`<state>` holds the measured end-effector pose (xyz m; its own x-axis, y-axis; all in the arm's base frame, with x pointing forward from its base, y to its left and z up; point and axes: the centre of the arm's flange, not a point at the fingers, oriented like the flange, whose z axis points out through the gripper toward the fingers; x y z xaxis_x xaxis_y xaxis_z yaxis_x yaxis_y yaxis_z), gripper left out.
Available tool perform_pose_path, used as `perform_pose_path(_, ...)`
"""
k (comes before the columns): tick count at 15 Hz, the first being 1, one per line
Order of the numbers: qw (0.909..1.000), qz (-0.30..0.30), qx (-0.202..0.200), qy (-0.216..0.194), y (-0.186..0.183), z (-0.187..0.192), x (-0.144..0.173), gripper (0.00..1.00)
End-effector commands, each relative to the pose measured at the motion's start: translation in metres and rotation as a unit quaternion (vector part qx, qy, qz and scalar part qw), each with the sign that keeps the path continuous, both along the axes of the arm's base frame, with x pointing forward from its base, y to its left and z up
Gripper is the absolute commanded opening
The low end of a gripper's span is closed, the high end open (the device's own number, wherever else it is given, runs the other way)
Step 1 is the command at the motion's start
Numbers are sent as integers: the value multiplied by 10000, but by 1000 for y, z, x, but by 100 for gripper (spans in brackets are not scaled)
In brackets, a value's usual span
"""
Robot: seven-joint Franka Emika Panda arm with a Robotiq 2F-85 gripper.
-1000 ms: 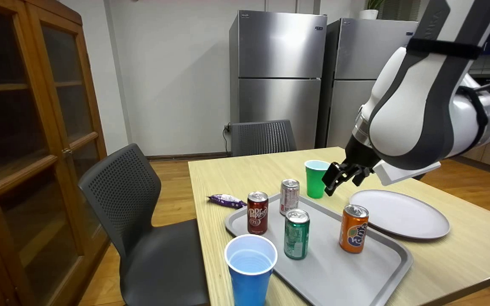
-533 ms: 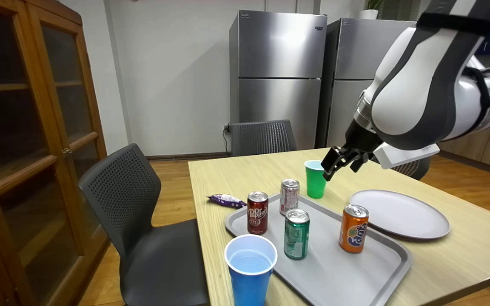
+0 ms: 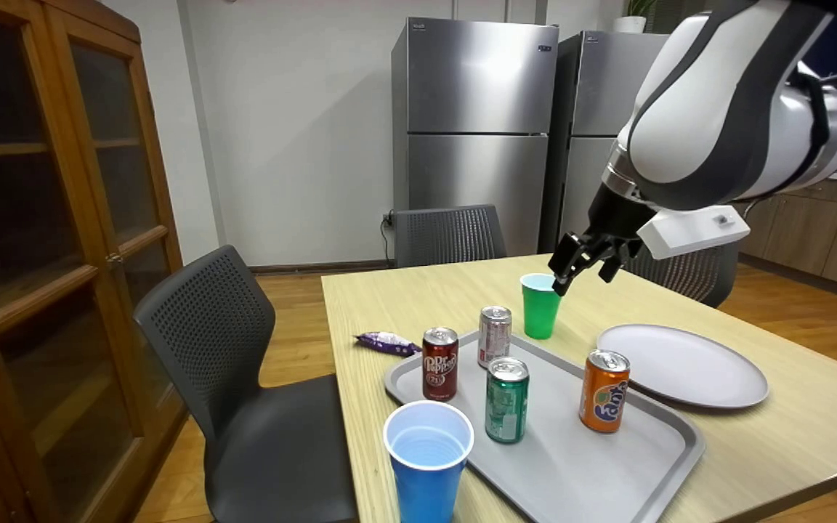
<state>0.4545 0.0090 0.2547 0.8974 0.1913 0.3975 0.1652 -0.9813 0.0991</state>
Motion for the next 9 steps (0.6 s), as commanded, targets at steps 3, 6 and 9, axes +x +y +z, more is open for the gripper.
perform_pose_path(3, 9993, 174, -39, 321, -4, 23, 13, 100)
perform_pose_path(6, 9995, 52, -18, 315, -1, 10, 10, 100)
perform_pose_path(9, 9994, 61, -20, 345, -1, 11, 11, 100)
